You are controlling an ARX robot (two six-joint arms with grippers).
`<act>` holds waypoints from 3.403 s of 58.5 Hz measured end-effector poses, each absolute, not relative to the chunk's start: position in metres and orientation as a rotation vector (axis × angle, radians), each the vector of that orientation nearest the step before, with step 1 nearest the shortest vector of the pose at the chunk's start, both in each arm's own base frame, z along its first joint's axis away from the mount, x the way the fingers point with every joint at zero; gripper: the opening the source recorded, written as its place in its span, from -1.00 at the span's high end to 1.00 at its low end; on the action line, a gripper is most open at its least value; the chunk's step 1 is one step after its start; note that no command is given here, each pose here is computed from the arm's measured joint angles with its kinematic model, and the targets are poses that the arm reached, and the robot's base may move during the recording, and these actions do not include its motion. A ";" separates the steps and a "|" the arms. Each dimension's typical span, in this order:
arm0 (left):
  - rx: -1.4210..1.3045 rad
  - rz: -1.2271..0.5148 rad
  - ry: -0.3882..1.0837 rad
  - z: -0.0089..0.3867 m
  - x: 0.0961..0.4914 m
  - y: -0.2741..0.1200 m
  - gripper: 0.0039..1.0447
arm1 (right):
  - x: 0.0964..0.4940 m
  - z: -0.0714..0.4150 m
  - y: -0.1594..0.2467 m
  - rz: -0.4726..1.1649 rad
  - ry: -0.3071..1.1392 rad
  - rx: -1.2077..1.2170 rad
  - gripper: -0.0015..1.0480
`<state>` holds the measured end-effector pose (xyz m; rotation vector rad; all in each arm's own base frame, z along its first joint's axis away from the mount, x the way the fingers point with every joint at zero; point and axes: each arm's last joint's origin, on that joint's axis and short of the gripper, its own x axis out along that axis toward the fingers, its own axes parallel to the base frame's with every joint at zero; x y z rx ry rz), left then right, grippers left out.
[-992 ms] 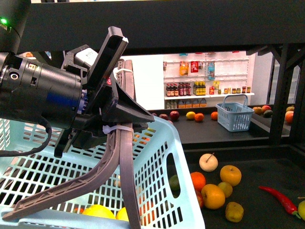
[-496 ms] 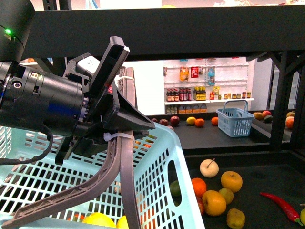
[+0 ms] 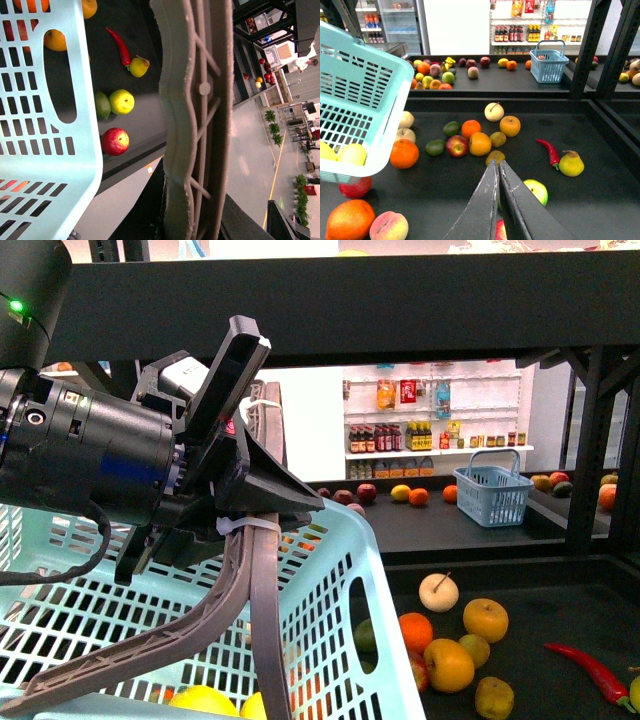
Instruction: Pick lemon from shelf
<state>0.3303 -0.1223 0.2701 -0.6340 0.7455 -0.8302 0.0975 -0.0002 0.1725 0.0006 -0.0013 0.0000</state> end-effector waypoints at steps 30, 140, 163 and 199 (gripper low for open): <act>-0.634 -0.830 0.746 0.270 0.330 -0.122 0.79 | 0.097 0.168 0.000 0.000 -0.007 0.000 0.10; -1.501 -0.184 -0.511 0.225 0.368 0.213 0.83 | 0.097 0.168 0.000 -0.001 -0.007 0.001 -0.95; -1.559 -0.143 -0.474 0.194 0.373 0.222 0.84 | 0.097 0.168 0.000 -0.001 -0.007 0.001 -0.95; -1.553 -0.152 -0.469 0.195 0.372 0.223 -0.62 | 0.097 0.168 0.000 -0.001 -0.007 0.001 -0.95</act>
